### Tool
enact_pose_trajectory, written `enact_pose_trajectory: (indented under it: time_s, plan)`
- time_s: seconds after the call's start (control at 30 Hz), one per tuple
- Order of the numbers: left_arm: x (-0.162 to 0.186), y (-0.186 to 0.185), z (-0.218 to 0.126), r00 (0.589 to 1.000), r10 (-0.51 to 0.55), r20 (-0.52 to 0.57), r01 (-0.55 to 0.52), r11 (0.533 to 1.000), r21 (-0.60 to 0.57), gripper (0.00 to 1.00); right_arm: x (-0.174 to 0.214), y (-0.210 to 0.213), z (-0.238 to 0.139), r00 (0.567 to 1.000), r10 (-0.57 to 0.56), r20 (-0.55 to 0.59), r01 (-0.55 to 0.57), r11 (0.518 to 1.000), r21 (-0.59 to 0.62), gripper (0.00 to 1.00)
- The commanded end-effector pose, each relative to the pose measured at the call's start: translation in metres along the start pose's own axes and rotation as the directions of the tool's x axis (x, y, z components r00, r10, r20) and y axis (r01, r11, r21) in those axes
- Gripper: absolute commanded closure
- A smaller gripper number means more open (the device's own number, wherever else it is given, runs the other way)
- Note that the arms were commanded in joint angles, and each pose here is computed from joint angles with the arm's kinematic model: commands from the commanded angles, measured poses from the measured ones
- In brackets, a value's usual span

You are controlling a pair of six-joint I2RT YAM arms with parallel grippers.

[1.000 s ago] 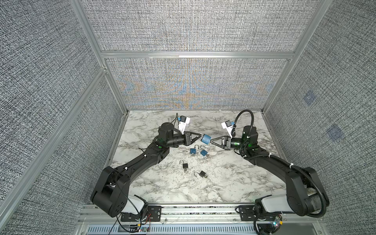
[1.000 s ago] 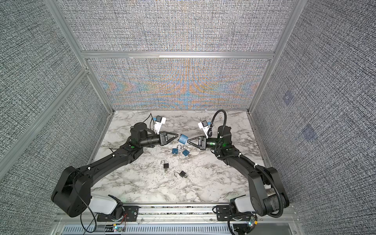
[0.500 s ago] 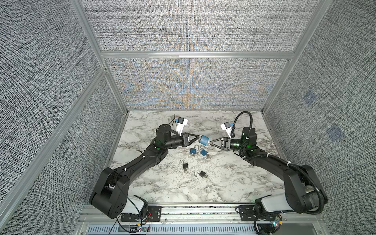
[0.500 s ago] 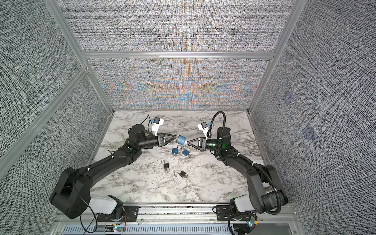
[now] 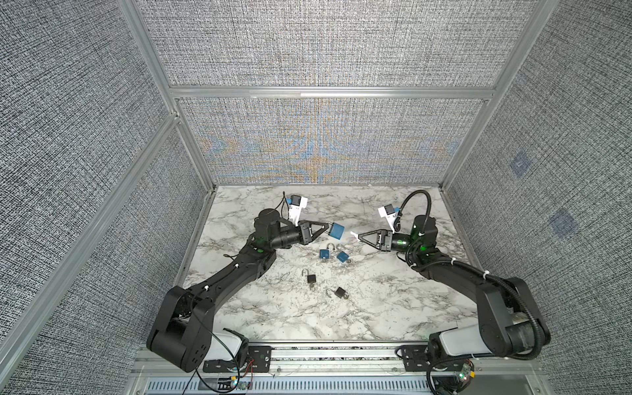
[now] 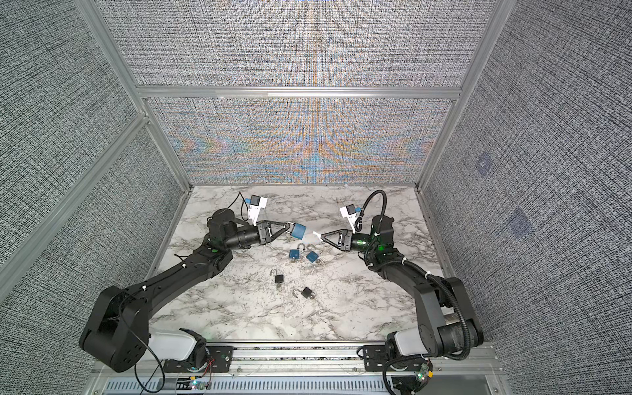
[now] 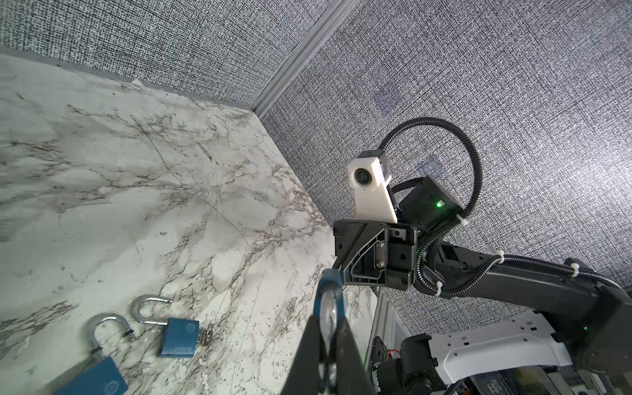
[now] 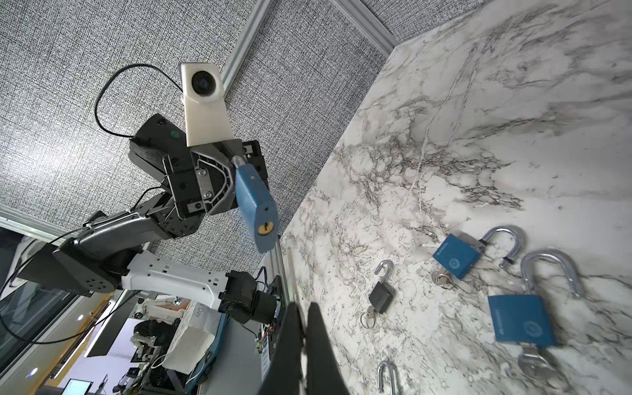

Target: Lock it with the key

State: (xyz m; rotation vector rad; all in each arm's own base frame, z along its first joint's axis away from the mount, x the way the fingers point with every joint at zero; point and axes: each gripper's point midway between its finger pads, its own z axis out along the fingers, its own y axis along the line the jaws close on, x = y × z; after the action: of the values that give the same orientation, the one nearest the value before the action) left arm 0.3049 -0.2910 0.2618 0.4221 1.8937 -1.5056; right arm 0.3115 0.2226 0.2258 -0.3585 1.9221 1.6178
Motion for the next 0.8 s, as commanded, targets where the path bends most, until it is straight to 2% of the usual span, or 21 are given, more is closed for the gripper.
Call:
enact_pose_trajectory:
  time_s: [0.0, 0.1, 0.2, 0.33, 0.43, 0.63, 0.77]
  plan:
    - [-0.003, -0.002, 0.003, 0.999, 0.051, -0.011, -0.051, 0.999, 0.01, 1.0, -0.004, -0.012, -0.007, 1.0, -0.008, 0.025, 0.006, 0.995, 0.1, 1.0]
    - [0.007, 0.013, 0.013, 0.995, 0.044, -0.087, -0.047, 0.998, -0.037, 1.0, -0.008, -0.034, -0.021, 0.999, 0.007, 0.052, -0.021, 0.962, 0.272, 1.0]
    - [0.023, 0.031, 0.034, 0.98, 0.041, -0.195, -0.061, 0.993, -0.098, 1.0, -0.011, -0.06, -0.046, 0.99, 0.093, 0.109, -0.129, 0.903, 0.409, 1.0]
    - [0.042, 0.034, 0.068, 0.951, 0.048, -0.304, -0.074, 0.994, -0.077, 1.0, -0.012, -0.073, -0.075, 0.971, 0.143, 0.191, -0.216, 0.871, 0.442, 1.0]
    - [0.055, 0.038, 0.093, 0.925, 0.046, -0.378, -0.073, 0.996, -0.058, 1.0, -0.007, -0.08, -0.097, 0.964, 0.14, 0.227, -0.241, 0.822, 0.516, 1.0]
    - [0.072, 0.05, 0.134, 0.882, 0.033, -0.471, -0.053, 0.998, -0.03, 1.0, 0.002, -0.072, -0.135, 0.952, 0.082, 0.294, -0.252, 0.754, 0.607, 1.0]
    - [0.09, 0.059, 0.159, 0.836, 0.012, -0.548, -0.028, 0.999, -0.02, 1.0, 0.006, -0.063, -0.153, 0.939, 0.019, 0.344, -0.253, 0.717, 0.65, 1.0]
